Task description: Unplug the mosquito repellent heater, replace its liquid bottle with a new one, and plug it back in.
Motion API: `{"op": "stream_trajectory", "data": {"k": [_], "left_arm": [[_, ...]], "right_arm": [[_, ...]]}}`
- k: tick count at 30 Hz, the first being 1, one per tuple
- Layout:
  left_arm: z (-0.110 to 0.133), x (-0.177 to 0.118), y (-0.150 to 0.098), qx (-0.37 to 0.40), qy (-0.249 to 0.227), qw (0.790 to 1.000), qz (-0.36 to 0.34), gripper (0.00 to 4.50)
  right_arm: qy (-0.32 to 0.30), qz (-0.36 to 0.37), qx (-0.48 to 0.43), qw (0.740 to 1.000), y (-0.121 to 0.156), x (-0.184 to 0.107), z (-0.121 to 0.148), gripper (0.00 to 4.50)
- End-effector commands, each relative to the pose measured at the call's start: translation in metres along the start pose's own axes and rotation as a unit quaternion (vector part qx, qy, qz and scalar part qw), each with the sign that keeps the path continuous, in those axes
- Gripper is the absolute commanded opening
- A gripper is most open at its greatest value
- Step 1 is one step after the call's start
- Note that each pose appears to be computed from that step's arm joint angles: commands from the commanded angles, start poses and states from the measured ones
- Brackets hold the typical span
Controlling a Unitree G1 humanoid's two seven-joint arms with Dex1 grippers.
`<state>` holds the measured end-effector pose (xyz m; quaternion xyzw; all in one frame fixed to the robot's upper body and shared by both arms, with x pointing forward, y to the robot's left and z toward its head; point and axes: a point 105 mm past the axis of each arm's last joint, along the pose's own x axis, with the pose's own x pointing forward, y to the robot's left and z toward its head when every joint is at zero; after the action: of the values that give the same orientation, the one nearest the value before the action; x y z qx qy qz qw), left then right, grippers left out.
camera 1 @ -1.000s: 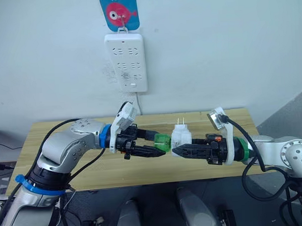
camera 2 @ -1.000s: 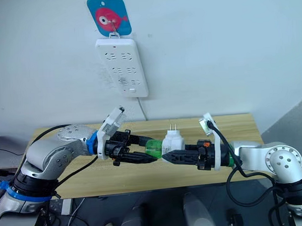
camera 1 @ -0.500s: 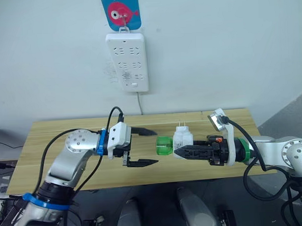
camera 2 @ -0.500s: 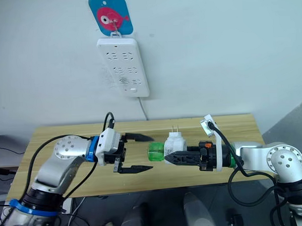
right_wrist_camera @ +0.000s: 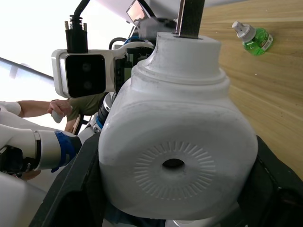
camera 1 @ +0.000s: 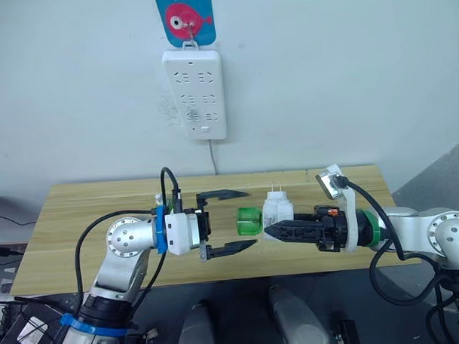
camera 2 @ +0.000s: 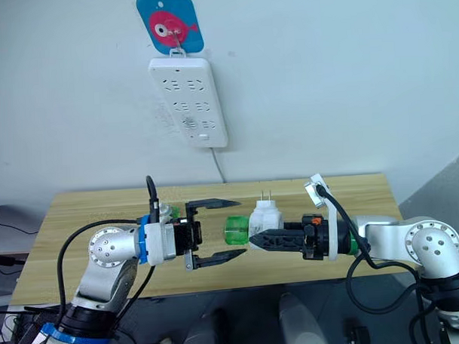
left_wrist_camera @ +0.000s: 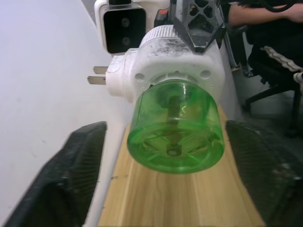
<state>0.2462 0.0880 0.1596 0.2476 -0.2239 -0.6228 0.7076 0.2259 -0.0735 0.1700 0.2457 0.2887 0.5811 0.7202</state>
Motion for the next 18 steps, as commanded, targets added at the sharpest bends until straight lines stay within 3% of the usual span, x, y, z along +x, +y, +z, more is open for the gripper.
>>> {"op": "stream_trajectory", "data": {"k": [1,3,4,7,9,11,14,16,18], "left_arm": [[0.009,0.002,0.0,0.002,-0.012,1.0,-0.012,2.94],[0.012,0.003,0.003,0.001,-0.015,1.0,-0.01,2.3],[0.014,0.004,0.004,0.001,-0.018,1.0,-0.013,2.21],[0.02,0.005,0.002,-0.006,-0.019,0.999,-0.042,2.21],[0.014,0.003,-0.002,-0.097,0.028,0.991,-0.09,2.21],[0.008,0.0,-0.003,-0.224,0.072,0.966,-0.11,2.21],[0.014,-0.005,0.005,-0.406,0.09,0.9,-0.131,2.21],[0.015,-0.005,0.011,-0.458,0.092,0.875,-0.123,2.21],[0.015,-0.006,0.01,-0.478,0.097,0.864,-0.125,2.21]], "right_arm": [[-0.007,0.022,-0.013,1.0,0.011,0.0,0.004,3.07],[-0.007,0.022,-0.014,1.0,0.011,0.0,0.004,3.07],[-0.007,0.022,-0.014,1.0,0.011,0.0,0.005,3.07],[-0.004,0.02,-0.017,1.0,0.01,0.0,0.004,3.07],[0.0,0.018,-0.02,1.0,0.009,-0.001,0.003,3.07],[0.004,0.017,-0.022,1.0,0.009,-0.001,0.003,3.07],[0.012,0.016,-0.026,0.999,0.008,-0.002,0.001,3.07],[0.016,0.016,-0.027,0.999,0.008,-0.002,0.001,3.07],[0.018,0.017,-0.028,0.999,0.008,-0.003,0.0,3.07]]}}
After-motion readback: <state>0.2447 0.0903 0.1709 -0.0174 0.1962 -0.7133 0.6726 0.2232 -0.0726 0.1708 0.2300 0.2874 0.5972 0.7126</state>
